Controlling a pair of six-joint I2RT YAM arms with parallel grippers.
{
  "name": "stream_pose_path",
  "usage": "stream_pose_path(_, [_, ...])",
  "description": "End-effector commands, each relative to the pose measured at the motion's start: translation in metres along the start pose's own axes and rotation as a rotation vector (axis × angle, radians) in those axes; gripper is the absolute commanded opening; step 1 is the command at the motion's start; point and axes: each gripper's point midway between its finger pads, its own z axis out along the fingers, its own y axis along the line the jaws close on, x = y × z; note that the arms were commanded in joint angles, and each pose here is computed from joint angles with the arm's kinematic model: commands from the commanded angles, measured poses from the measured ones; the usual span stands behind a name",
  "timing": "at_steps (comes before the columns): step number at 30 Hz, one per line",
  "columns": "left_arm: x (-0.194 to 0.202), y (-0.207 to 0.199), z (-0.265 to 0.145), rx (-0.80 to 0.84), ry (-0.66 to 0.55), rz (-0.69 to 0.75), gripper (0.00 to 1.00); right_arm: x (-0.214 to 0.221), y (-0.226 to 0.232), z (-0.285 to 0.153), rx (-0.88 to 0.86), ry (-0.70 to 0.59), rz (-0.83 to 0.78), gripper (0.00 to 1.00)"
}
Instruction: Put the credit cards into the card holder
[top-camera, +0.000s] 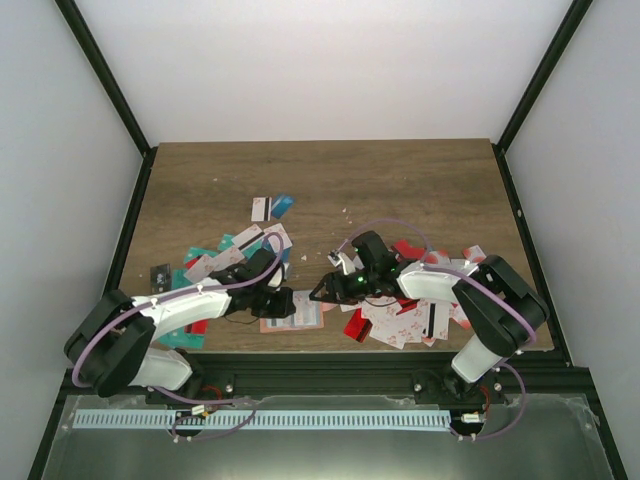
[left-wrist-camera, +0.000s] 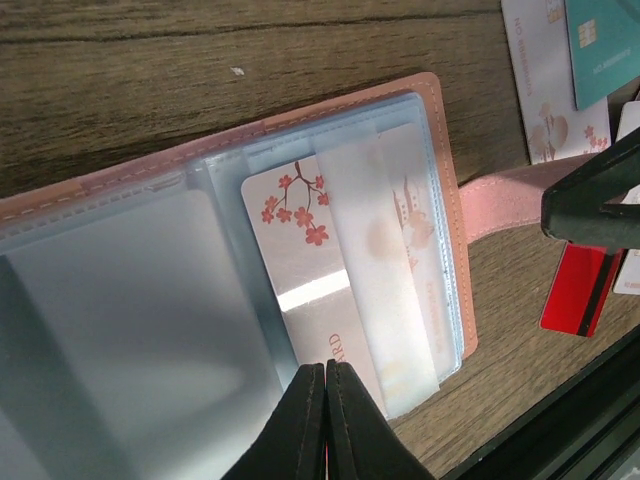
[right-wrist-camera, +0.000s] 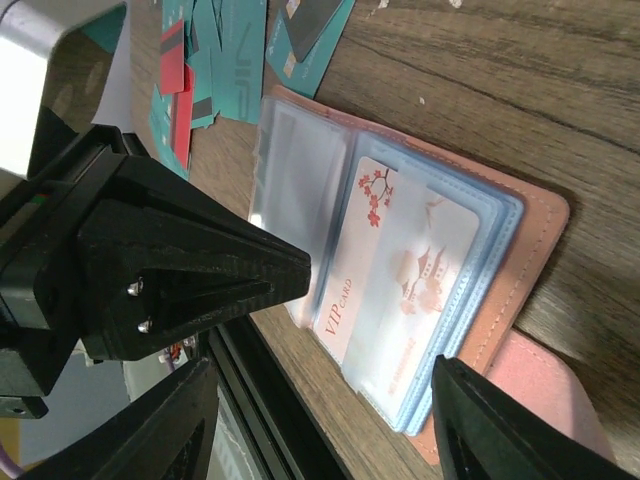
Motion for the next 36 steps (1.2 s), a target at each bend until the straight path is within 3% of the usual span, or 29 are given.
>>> stream_pose_path(1, [-0.003, -0.006, 0.0, 0.017, -0.001, 0.029, 0.04, -0.007, 0.011, 0.001, -0.043, -0.001, -0.005, 0.6])
stream_pose_path(36, [0.019, 0.017, 0.026, -0.028, 0.098, 0.052, 0.04, -0.004, 0.007, 0.029, -0.075, 0.084, 0.02, 0.55])
